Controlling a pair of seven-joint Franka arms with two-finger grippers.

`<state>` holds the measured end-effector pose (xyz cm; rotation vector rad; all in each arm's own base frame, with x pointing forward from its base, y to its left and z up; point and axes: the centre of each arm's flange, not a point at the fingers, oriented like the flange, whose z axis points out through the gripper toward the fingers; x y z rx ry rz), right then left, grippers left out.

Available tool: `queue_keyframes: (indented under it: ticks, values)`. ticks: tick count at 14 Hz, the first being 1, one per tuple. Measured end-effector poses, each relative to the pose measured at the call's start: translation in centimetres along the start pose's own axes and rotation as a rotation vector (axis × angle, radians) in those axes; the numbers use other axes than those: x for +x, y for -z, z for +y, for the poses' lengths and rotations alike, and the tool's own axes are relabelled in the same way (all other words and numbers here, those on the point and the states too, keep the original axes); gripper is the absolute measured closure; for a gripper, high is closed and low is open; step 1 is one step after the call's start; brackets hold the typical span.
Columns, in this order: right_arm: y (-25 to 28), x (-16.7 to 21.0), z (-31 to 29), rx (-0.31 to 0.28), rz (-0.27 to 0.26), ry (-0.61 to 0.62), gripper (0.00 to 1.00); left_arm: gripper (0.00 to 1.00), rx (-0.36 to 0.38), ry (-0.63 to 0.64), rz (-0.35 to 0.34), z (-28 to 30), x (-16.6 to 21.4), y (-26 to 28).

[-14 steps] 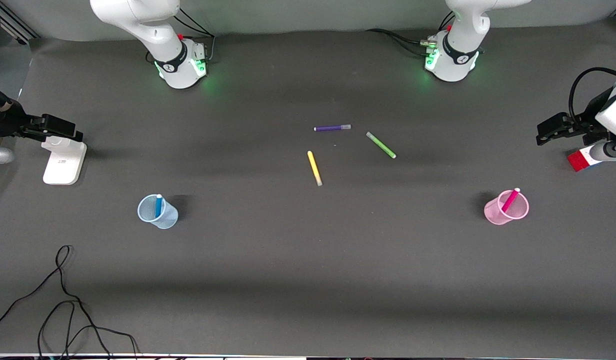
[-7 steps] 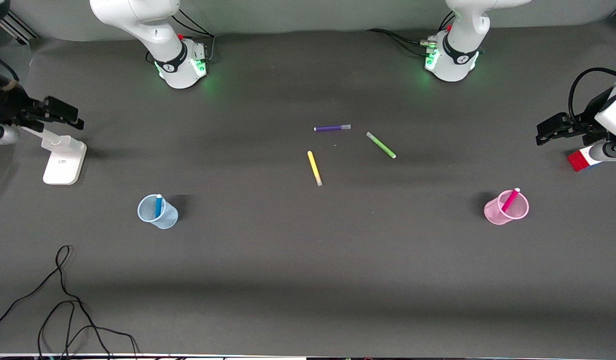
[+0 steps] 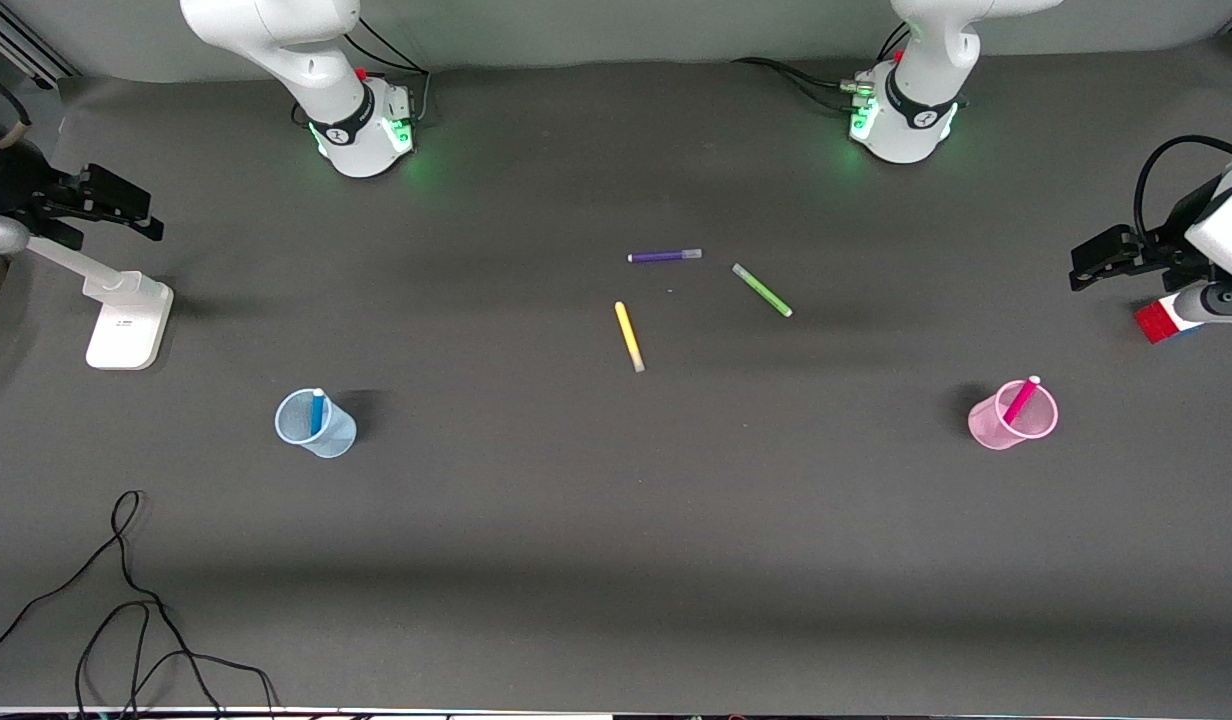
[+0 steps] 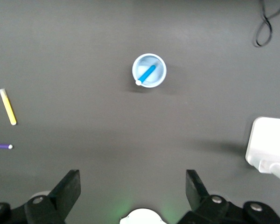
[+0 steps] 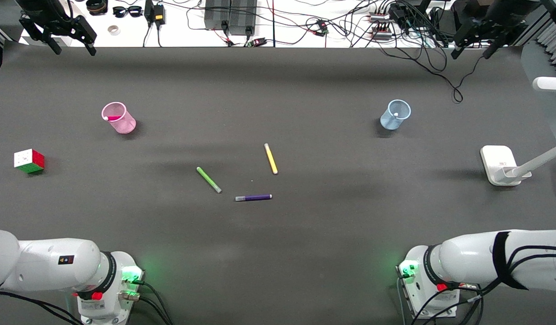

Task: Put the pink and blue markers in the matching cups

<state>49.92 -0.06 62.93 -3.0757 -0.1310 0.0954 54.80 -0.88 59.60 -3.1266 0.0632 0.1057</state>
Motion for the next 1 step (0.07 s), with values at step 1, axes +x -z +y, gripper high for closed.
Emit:
queue_keyframes:
  ticks: [1]
  values:
    - [-0.27, 0.5, -0.93, 0.0, -0.002, 0.02, 0.0, 0.0, 0.0, -0.002, 0.0, 0.1, 0.0, 0.01]
